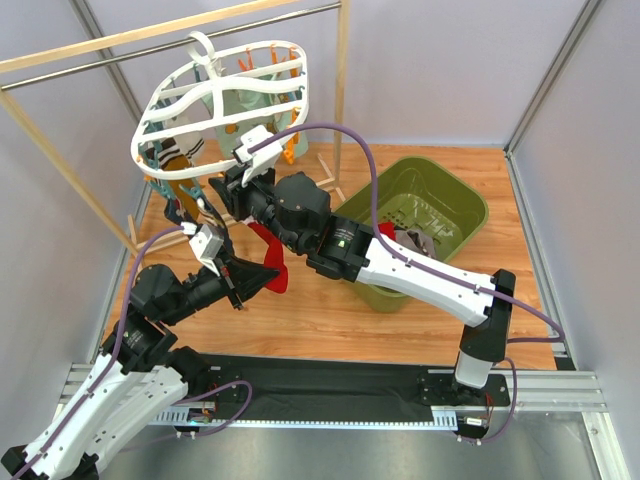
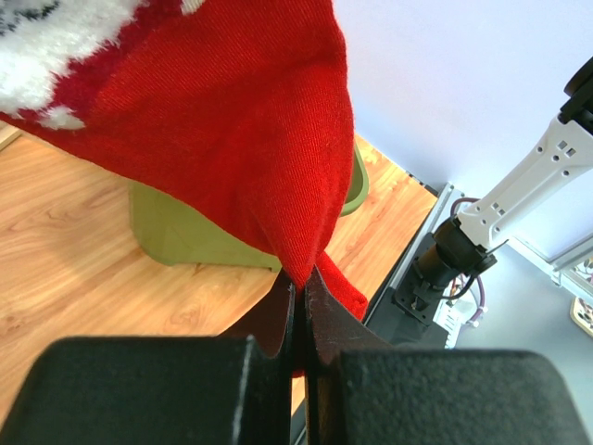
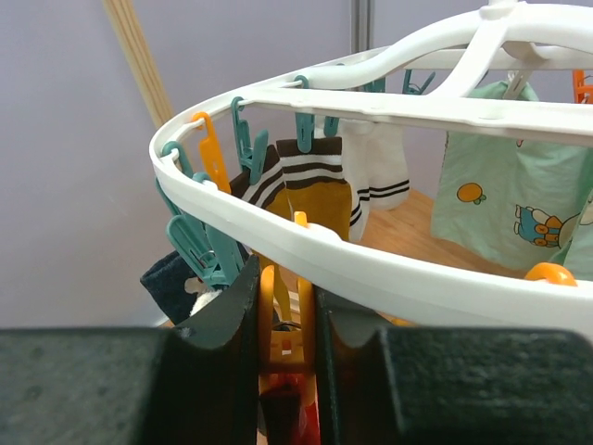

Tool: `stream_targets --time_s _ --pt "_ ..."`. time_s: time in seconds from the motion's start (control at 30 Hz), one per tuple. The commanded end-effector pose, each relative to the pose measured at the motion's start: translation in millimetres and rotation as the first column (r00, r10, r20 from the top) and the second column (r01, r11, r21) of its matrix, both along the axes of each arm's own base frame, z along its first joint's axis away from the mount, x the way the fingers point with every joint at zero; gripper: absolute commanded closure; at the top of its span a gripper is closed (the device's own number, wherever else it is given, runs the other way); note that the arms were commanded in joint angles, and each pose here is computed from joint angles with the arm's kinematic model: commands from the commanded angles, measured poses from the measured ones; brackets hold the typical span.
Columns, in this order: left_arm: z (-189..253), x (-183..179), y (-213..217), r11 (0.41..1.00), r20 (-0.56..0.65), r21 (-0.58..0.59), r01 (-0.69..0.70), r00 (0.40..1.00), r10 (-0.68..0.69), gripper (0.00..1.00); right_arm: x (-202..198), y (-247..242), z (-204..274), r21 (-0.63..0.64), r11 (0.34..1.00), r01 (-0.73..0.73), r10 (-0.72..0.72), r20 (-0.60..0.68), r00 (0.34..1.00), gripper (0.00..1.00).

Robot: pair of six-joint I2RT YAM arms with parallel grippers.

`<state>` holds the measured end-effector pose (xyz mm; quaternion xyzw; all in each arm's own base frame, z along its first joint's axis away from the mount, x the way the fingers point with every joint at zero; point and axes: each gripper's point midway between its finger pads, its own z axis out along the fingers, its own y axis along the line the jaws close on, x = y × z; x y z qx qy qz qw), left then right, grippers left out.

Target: Remove the socks clipped to the hanger

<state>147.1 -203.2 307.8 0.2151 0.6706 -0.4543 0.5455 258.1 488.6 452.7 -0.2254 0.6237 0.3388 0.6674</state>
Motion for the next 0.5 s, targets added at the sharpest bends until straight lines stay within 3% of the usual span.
stream_targets --time_s 0.0,0.47 --pt "6.2 0.3 -0.1 1.000 0.030 -0.003 0.004 1.000 -0.004 1.00 -4.4 -10.3 38.1 0.117 0.993 0.014 -0.017 0.023 1.000 1.00" --pt "5.5 0.1 0.5 1.000 0.029 -0.007 0.001 1.000 -0.001 1.00 -7.5 -10.1 35.0 0.112 0.994 -0.006 0.004 0.013 1.000 0.99"
